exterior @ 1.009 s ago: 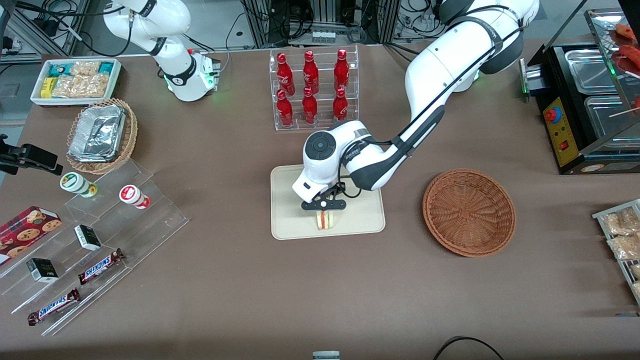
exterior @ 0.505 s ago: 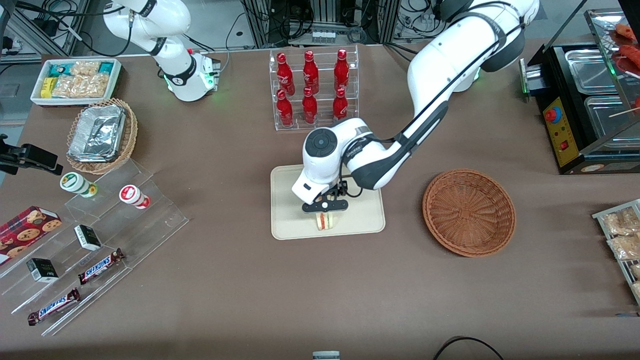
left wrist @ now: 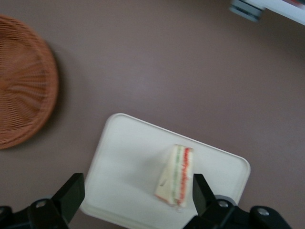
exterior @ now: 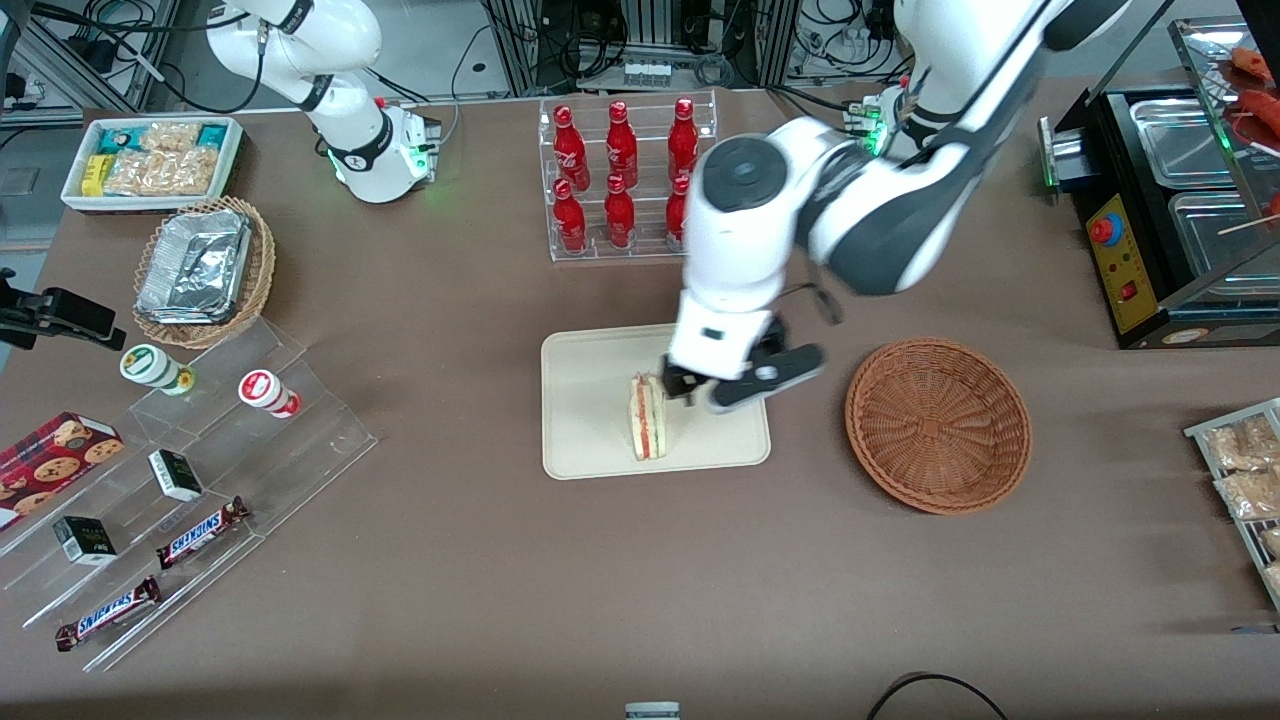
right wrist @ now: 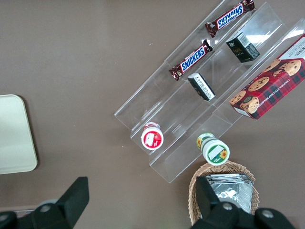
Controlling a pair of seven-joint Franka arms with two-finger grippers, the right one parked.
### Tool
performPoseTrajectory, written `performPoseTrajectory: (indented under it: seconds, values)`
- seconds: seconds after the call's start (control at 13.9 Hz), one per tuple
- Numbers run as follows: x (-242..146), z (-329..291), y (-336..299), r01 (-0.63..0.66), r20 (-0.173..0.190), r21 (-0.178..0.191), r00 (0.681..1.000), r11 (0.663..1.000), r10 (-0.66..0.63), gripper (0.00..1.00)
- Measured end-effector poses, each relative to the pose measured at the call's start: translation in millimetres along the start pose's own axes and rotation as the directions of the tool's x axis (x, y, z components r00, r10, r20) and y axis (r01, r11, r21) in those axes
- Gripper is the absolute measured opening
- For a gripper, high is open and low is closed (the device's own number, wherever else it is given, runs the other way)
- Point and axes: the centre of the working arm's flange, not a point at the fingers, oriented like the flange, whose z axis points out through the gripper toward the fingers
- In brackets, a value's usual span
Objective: Place sandwich from basket to tray
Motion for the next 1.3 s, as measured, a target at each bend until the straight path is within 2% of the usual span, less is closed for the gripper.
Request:
performPoseTrajectory:
  seconds: [0.07,0.14,0.29,0.58,0.65,0.94,1.3]
  values:
    - [19,-10,-21,0.028,0.004,0.035,1.0,0.999,-0.028,1.0]
    - [33,-18,-38,0.028,0.016,0.056,0.999,0.998,-0.028,1.0]
    - [60,-30,-69,0.012,0.049,0.08,0.999,0.997,-0.016,1.0]
    - [127,-69,-167,-0.095,0.145,0.068,0.986,0.993,0.084,1.0]
    - [141,-79,-194,-0.126,0.159,0.061,0.981,0.99,0.115,1.0]
    - [173,-93,-267,-0.236,0.196,0.026,0.954,0.971,0.227,1.0]
    - [192,-76,-304,-0.334,0.235,0.016,0.917,0.942,0.321,1.0]
